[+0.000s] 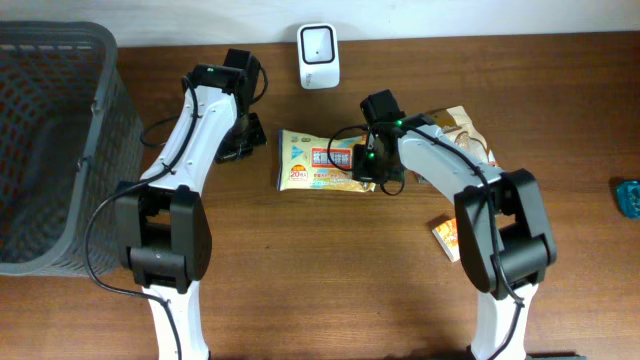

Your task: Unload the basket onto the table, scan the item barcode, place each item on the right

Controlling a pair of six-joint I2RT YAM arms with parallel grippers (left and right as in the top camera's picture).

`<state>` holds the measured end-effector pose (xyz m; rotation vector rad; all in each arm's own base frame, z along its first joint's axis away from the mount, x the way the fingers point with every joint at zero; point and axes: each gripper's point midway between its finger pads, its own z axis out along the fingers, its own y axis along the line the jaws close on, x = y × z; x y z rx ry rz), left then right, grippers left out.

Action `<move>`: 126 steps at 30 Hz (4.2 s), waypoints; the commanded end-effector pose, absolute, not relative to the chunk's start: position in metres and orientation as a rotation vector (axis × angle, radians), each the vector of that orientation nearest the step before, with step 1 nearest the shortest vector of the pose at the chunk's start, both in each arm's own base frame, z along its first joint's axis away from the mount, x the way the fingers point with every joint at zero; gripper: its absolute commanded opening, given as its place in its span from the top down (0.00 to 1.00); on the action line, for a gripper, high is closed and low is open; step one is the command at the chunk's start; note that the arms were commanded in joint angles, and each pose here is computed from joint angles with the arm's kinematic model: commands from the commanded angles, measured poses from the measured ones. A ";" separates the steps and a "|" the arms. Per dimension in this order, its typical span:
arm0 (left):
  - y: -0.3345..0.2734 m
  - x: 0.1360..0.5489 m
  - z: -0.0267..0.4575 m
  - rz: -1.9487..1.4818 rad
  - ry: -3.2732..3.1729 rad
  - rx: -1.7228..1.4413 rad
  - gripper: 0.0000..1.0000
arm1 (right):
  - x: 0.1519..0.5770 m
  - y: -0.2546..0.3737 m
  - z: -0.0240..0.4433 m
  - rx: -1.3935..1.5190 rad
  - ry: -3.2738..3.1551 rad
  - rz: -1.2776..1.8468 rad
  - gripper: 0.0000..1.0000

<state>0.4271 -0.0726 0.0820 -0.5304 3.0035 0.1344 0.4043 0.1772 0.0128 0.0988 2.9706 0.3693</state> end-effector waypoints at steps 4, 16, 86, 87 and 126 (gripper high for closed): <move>-0.128 0.437 0.090 -0.274 3.015 -0.174 1.00 | 0.415 0.176 0.061 0.115 2.846 0.389 0.96; -0.189 0.461 0.003 -0.256 3.001 -0.108 1.00 | 0.430 0.188 0.019 0.030 2.850 0.435 0.96; -0.051 0.491 0.093 0.172 2.900 -0.513 0.03 | 0.449 0.234 0.094 -0.303 2.740 0.408 0.41; -0.045 0.490 0.092 0.175 2.900 -0.534 0.01 | 0.459 0.238 0.094 -0.301 2.704 0.420 0.42; -0.035 0.468 0.090 0.239 2.983 -0.553 0.01 | 0.339 0.313 0.054 -1.165 2.631 -0.197 0.37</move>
